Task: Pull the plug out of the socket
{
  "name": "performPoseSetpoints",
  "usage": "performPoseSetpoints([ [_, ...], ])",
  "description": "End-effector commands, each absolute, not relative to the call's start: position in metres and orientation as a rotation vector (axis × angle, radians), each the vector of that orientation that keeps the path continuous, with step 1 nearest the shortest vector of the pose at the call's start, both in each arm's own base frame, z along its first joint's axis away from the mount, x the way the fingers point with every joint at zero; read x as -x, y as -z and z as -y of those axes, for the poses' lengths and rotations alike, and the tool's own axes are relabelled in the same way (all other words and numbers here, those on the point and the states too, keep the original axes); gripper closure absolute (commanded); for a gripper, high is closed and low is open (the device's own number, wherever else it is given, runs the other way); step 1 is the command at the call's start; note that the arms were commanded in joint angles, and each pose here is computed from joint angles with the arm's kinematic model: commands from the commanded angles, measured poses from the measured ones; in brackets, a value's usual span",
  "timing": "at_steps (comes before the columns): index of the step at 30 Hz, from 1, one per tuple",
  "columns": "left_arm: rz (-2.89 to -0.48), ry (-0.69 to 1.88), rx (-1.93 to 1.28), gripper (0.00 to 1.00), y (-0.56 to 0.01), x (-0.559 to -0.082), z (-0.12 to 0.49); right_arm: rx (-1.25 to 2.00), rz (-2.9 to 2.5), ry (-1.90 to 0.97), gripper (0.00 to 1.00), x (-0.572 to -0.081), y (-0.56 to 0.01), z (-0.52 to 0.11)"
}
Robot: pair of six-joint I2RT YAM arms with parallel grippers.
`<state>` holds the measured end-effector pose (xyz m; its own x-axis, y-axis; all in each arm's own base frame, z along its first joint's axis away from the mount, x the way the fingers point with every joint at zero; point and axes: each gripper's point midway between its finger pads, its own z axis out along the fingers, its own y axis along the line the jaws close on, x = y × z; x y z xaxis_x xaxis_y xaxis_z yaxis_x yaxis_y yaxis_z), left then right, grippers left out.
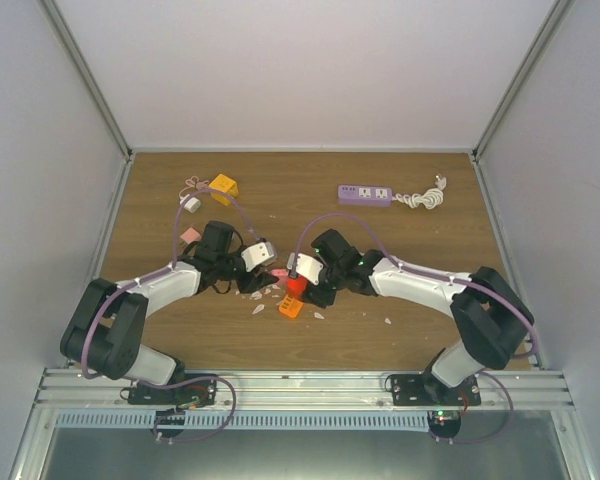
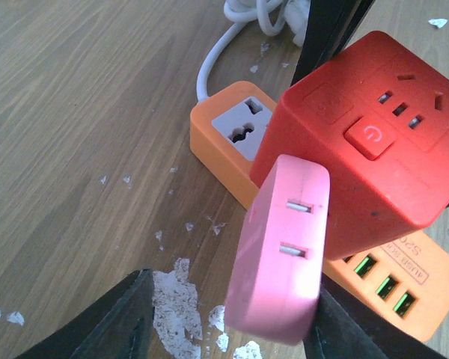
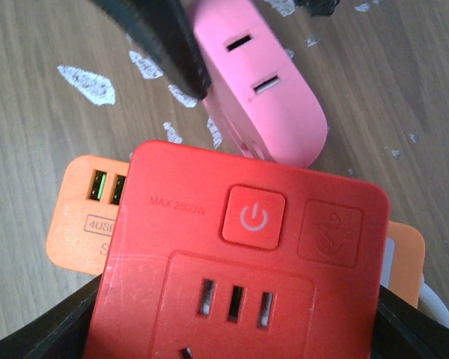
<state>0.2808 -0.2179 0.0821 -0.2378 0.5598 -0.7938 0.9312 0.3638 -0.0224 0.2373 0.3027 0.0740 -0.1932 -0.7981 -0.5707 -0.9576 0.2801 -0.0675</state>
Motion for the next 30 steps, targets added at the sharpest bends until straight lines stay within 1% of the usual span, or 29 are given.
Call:
performPoseSetpoints([
  [1,-1.782,0.709,-1.354,0.51,-0.095,-0.271,0.223,1.657,-2.003,-0.448,0.60,-0.217,-0.076,-0.295],
  [6,-1.674,0.898,-1.463,0.52,-0.098,-0.239,0.234,1.687,-1.961,-0.454,0.63,-0.210,-0.077,-0.292],
  [13,-1.667,0.869,-1.489,0.53,-0.092,-0.243,0.238,1.715,-1.878,-0.488,0.65,-0.205,-0.089,-0.295],
  [23,-1.685,0.847,-1.512,0.67,-0.086,-0.242,0.241,1.739,-1.860,-0.491,0.69,-0.199,-0.088,-0.291],
  [30,-1.694,0.806,-1.483,0.78,-0.090,-0.252,0.229,1.746,-1.877,-0.477,0.71,-0.196,-0.083,-0.285],
])
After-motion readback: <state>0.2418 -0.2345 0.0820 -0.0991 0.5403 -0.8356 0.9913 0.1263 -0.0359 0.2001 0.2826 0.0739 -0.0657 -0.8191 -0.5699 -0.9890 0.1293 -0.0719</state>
